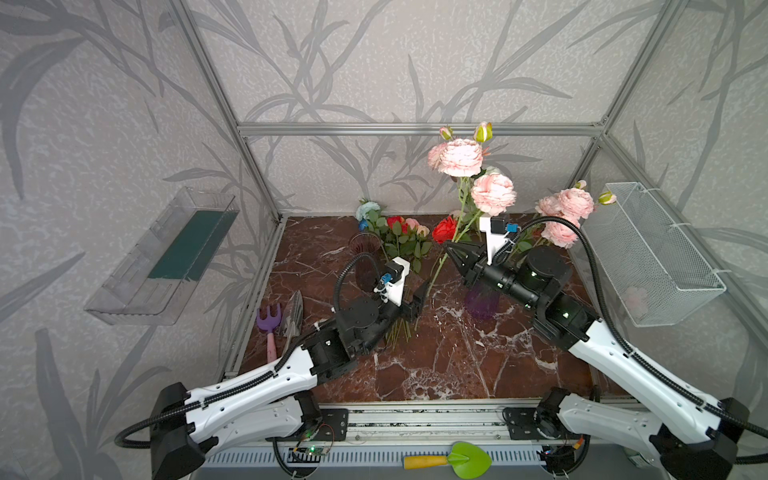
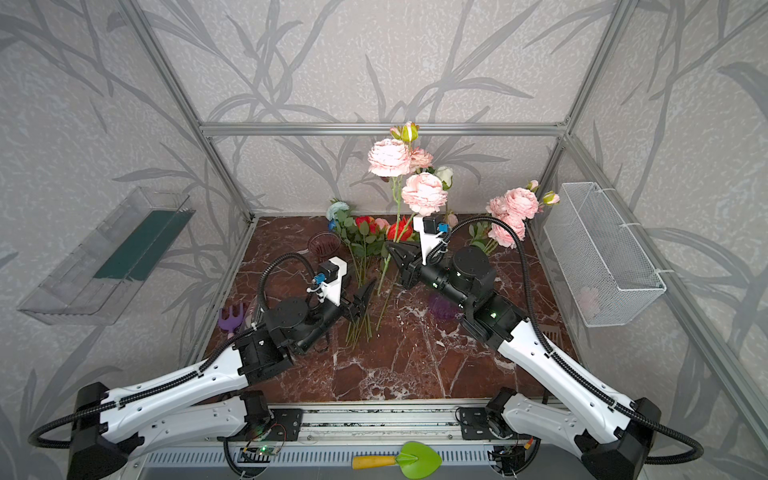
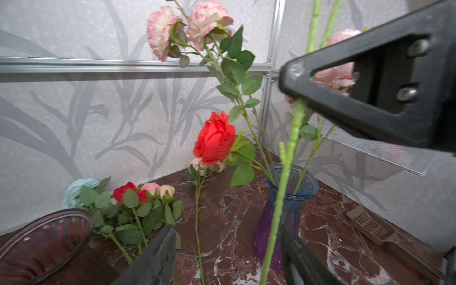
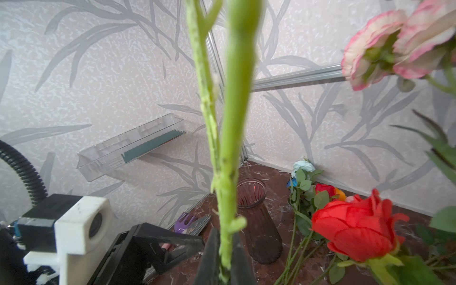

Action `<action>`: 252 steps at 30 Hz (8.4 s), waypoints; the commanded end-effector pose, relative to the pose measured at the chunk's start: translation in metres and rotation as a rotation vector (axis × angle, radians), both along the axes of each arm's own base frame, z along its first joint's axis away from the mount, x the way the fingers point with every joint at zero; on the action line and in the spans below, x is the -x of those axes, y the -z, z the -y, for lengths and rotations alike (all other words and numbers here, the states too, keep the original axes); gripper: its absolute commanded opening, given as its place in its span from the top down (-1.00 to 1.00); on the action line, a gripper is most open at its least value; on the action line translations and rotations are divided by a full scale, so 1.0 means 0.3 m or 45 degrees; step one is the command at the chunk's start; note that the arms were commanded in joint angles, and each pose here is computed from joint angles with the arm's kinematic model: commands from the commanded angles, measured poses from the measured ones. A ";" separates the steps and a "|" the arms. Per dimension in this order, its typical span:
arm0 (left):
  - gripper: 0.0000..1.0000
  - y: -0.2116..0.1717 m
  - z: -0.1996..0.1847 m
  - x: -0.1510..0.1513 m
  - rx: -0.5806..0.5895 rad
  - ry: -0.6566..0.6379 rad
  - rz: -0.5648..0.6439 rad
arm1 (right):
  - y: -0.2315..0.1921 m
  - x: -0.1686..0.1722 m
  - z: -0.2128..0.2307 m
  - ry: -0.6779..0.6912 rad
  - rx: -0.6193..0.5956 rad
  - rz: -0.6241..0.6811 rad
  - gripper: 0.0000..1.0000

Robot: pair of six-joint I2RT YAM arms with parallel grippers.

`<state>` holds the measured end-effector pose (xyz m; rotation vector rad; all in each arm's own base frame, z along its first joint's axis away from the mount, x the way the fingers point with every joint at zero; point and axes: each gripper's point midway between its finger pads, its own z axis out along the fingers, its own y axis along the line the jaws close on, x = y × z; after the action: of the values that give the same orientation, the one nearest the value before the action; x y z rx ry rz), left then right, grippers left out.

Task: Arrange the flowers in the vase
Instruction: 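Raise the pink rose with the right gripper while the left gripper opens, then lower the pink rose stem into the blue-rimmed vase with the right gripper, then reach the left gripper down into the flower pile stems, then close the left gripper around a red rose stem in the pile, then lift the red rose upward out of the pile with the left gripper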

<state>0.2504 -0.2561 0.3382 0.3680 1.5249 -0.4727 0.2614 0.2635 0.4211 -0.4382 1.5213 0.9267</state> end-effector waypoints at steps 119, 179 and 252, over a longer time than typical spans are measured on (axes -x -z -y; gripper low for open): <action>0.12 0.821 -0.001 -0.449 -0.569 -0.311 -1.018 | 0.194 0.015 0.461 0.607 0.210 -0.065 0.31; 0.48 0.961 0.085 -0.498 -0.621 0.118 -1.288 | 0.215 0.030 0.479 0.624 0.179 -0.056 0.30; 0.82 0.978 -0.030 -0.521 -0.703 -0.220 -1.392 | 0.206 0.048 0.490 0.624 0.158 -0.040 0.23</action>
<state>0.4071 -0.2487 0.0275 0.4213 2.7552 -0.0783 0.2485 0.1181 0.3526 -0.1426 1.6526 0.4448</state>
